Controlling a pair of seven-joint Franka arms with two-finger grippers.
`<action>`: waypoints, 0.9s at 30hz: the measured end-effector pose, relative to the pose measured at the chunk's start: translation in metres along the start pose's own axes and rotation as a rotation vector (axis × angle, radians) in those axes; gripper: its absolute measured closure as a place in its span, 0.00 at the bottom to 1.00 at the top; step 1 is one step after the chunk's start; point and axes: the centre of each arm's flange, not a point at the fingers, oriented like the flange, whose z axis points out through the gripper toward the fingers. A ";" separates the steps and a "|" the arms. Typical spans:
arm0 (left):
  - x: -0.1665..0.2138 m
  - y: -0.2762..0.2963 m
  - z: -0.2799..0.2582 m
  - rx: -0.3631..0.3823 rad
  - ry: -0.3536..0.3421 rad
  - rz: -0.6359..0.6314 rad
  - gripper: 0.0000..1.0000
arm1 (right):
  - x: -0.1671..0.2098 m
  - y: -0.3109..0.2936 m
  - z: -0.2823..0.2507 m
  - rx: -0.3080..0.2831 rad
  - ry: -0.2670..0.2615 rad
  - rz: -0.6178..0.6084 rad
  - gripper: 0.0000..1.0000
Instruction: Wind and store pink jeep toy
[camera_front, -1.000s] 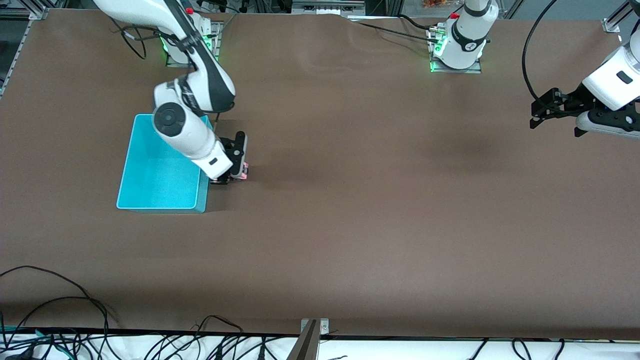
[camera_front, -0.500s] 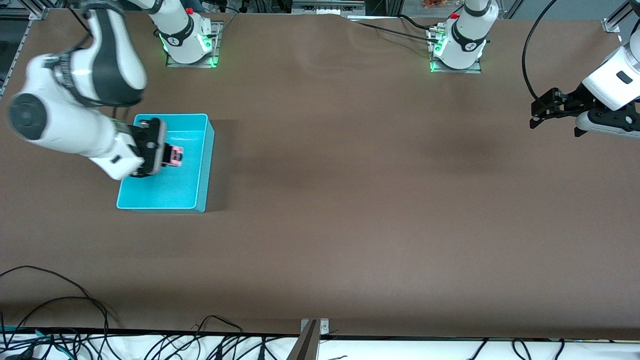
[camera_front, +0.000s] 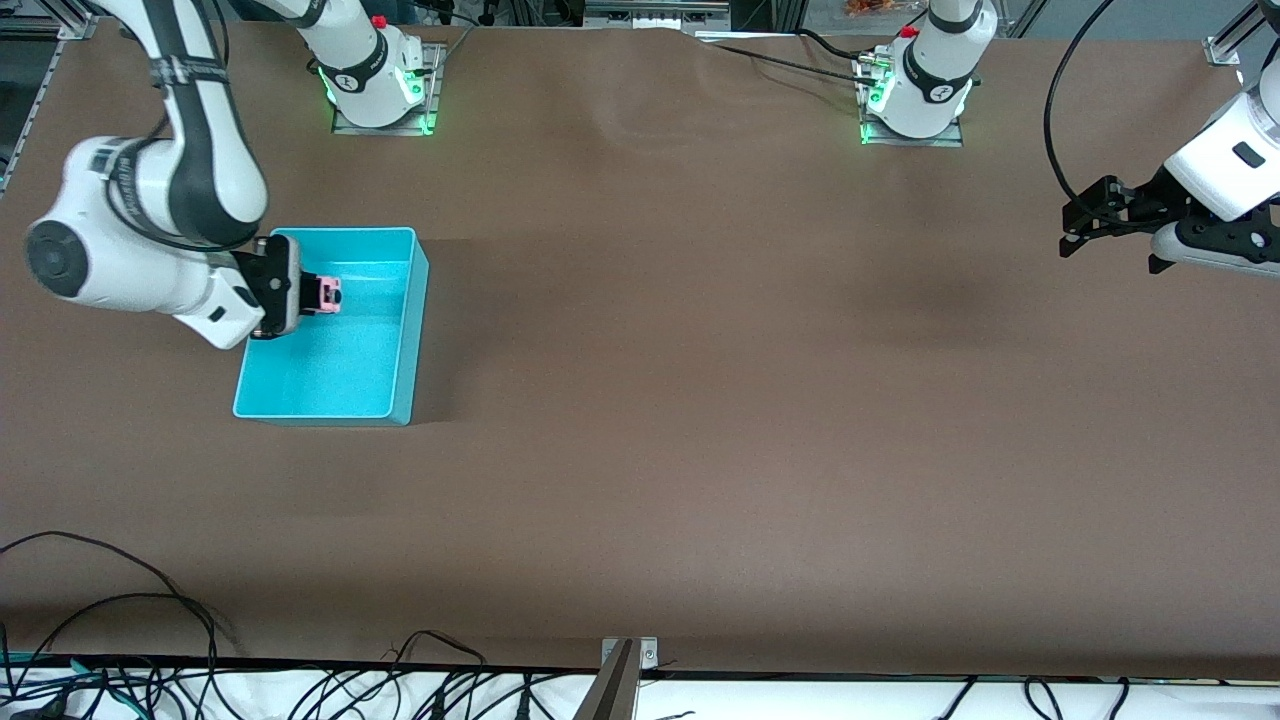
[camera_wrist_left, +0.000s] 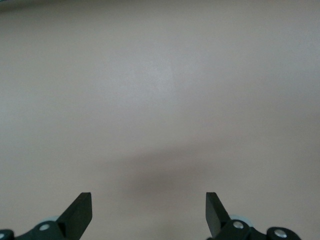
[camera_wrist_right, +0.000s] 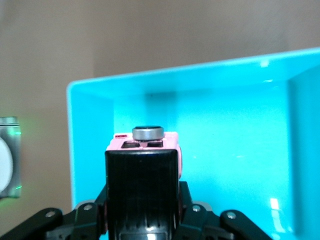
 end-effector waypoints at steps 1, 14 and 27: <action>0.000 0.000 0.000 0.000 0.000 0.000 0.00 | -0.002 -0.003 0.010 -0.002 -0.002 -0.001 0.46; 0.000 0.000 0.000 0.000 -0.001 0.000 0.00 | -0.022 -0.037 0.094 -0.067 -0.007 -0.050 0.46; 0.000 0.000 0.000 0.000 -0.001 0.000 0.00 | -0.017 -0.040 0.107 -0.082 0.044 -0.045 0.36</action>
